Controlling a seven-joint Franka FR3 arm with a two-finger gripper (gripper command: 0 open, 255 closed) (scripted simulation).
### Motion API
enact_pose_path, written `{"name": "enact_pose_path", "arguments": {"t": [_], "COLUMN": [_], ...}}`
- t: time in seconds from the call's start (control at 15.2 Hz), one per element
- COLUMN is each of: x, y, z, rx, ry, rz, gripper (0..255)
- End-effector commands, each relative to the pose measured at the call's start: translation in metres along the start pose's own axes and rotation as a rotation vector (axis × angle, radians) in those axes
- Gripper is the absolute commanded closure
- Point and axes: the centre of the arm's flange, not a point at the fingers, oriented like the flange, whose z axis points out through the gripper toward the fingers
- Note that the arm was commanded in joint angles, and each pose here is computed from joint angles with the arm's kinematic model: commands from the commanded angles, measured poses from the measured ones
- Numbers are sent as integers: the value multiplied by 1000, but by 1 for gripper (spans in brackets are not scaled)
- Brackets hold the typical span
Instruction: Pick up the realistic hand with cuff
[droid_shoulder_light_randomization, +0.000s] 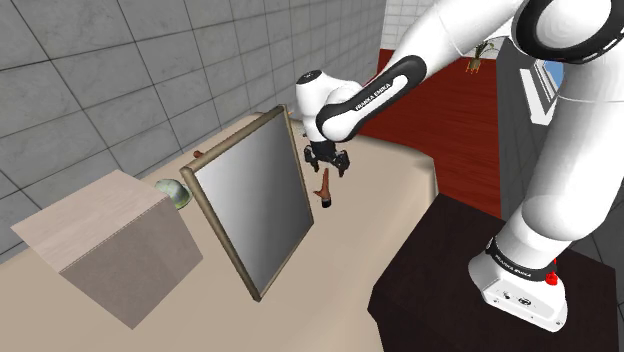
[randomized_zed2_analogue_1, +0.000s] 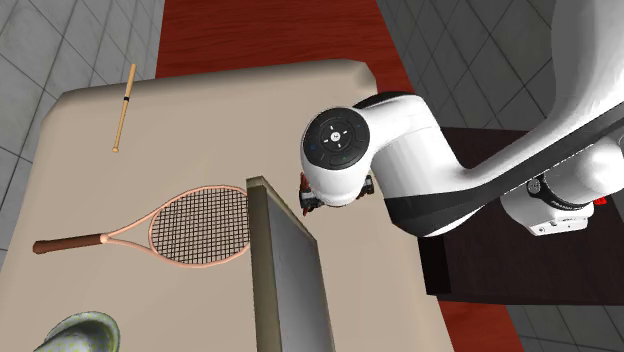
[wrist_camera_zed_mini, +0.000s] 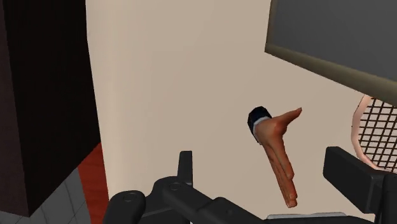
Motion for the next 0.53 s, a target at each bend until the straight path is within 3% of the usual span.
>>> {"name": "enact_pose_path", "arguments": {"t": [0.0, 0.46], "x": [4, 32], "y": [-19, -82], "z": [20, 91], "rx": [-17, -74], "ry": [2, 4], "rz": [82, 349], "gripper": [0, 0]}}
